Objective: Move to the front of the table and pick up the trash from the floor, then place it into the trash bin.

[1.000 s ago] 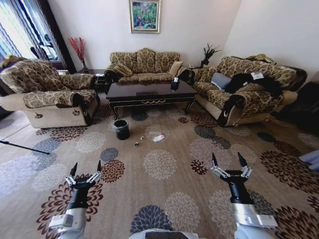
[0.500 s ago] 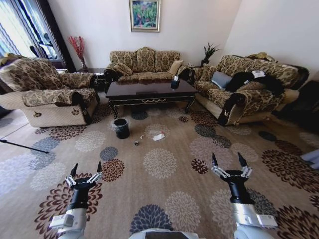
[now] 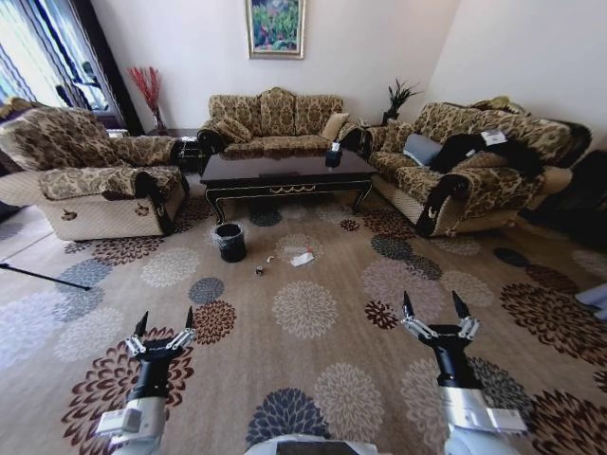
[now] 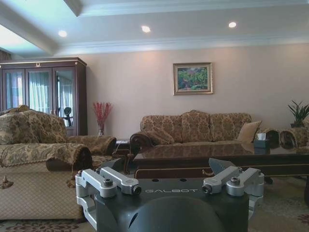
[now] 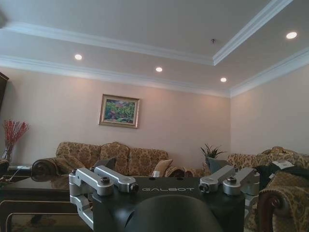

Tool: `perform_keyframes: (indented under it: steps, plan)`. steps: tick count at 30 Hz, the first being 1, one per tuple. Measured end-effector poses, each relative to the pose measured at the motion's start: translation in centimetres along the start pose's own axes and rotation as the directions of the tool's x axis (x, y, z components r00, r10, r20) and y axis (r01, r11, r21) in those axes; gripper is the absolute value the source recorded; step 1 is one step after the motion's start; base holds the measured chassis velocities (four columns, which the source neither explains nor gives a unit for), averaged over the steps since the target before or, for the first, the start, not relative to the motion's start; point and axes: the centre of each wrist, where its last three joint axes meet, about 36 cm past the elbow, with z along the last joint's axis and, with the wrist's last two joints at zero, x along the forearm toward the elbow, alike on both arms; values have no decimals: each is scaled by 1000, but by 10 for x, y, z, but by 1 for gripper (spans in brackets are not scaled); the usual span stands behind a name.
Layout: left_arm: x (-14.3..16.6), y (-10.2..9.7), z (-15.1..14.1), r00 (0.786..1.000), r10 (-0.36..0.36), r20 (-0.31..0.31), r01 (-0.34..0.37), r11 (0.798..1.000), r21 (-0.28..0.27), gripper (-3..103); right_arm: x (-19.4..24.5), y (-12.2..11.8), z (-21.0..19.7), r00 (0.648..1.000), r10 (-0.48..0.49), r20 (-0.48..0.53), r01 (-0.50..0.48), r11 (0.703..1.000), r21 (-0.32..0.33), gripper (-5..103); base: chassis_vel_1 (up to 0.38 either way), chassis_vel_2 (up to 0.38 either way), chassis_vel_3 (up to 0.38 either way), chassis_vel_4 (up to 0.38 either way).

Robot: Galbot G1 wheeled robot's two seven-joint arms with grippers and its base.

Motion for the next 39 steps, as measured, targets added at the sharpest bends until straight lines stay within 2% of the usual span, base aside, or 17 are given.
perform_keyframes:
  steps: [11, 24, 28, 34, 39]
  plan:
    - [-6, -9, -45, 997, 64, 49, -66, 997, 40, 100, -5, -3, -24, 1000, -15, 7, 14, 999, 29, 100, 0, 0, 0, 0]
    - [-1, -13, -60, 994, 86, 73, -89, 995, 45, 100, -12, -20, -10, 1000, -21, -11, 22, 998, 64, 100, 0, 0, 0, 0]
    - [-2, -11, -61, 993, 90, 77, -93, 995, 31, 100, -13, -29, 1, 1000, -20, -21, 22, 996, 85, 100, 0, 0, 0, 0]
    - [-7, 1, -35, 994, 104, 22, -104, 994, -12, 100, -11, -39, 8, 999, -27, -25, 30, 991, 129, 100, 0, 0, 0, 0]
    - [-10, 8, -31, 993, 118, 16, -117, 993, -28, 100, -15, -48, 8, 999, -32, -20, 35, 987, 155, 100, 0, 0, 0, 0]
